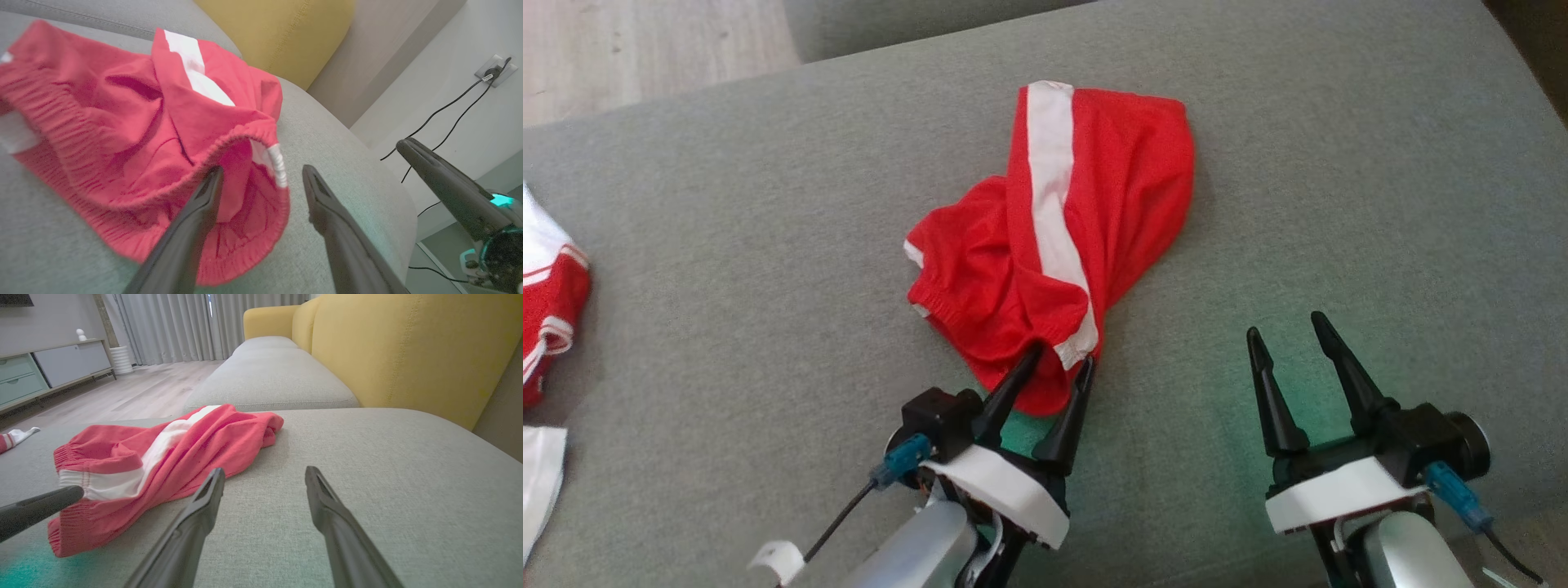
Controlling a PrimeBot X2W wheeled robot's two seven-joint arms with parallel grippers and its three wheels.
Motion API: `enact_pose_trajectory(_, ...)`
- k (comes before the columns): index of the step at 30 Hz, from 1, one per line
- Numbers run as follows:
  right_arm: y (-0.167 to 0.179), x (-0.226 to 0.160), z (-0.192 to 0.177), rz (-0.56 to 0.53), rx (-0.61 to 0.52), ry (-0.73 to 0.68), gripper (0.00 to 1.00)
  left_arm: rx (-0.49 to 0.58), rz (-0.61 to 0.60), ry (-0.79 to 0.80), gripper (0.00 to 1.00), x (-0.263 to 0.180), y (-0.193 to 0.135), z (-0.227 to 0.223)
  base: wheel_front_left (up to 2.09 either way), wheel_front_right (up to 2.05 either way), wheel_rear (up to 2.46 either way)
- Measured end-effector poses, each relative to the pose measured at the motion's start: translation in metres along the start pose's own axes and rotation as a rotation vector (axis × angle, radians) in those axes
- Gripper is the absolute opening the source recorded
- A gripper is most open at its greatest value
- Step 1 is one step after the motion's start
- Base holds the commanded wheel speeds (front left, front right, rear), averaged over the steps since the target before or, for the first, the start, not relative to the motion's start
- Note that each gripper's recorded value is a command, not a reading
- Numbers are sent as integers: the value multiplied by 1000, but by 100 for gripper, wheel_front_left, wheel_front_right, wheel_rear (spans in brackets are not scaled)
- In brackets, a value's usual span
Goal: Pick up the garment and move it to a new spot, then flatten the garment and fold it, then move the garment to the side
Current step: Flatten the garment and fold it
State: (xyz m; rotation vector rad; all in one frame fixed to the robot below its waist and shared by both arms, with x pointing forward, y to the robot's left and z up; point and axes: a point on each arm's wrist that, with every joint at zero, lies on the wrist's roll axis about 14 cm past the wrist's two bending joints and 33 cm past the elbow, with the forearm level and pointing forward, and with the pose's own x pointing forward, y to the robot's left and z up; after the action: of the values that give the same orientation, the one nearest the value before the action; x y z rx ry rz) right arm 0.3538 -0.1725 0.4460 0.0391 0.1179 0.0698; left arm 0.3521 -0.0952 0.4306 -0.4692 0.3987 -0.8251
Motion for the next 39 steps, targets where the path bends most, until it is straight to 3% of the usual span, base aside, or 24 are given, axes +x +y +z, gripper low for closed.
enact_pose_trajectory(1,-2,-1,0,-6,0,2,100,3,-9,-1,89,2,-2,0,0,0,0)
enact_pose_trajectory(3,-5,-3,-1,-16,-1,5,100,5,-20,6,0,6,-4,-1,0,0,0)
enact_pose_trajectory(13,-9,-12,0,-38,20,-1,100,78,-92,-43,0,20,-19,21,0,0,0)
enact_pose_trajectory(18,-6,-17,4,-37,34,-13,100,237,-218,-138,0,46,-48,75,0,0,0)
enact_pose_trajectory(25,-20,-27,16,-88,47,-52,100,488,-412,-273,0,87,-122,180,0,0,0)
enact_pose_trajectory(28,-26,-33,20,-111,47,-64,100,527,-475,-327,0,89,-158,217,0,0,0)
enact_pose_trajectory(34,-32,-33,23,-126,48,-78,100,473,-583,-274,0,74,-193,223,0,0,0)
enact_pose_trajectory(36,-33,-30,27,-127,46,-89,100,419,-582,-212,0,67,-179,210,0,0,0)
enact_pose_trajectory(39,-32,-24,30,-116,37,-97,100,294,-498,-100,0,55,-125,176,0,0,0)
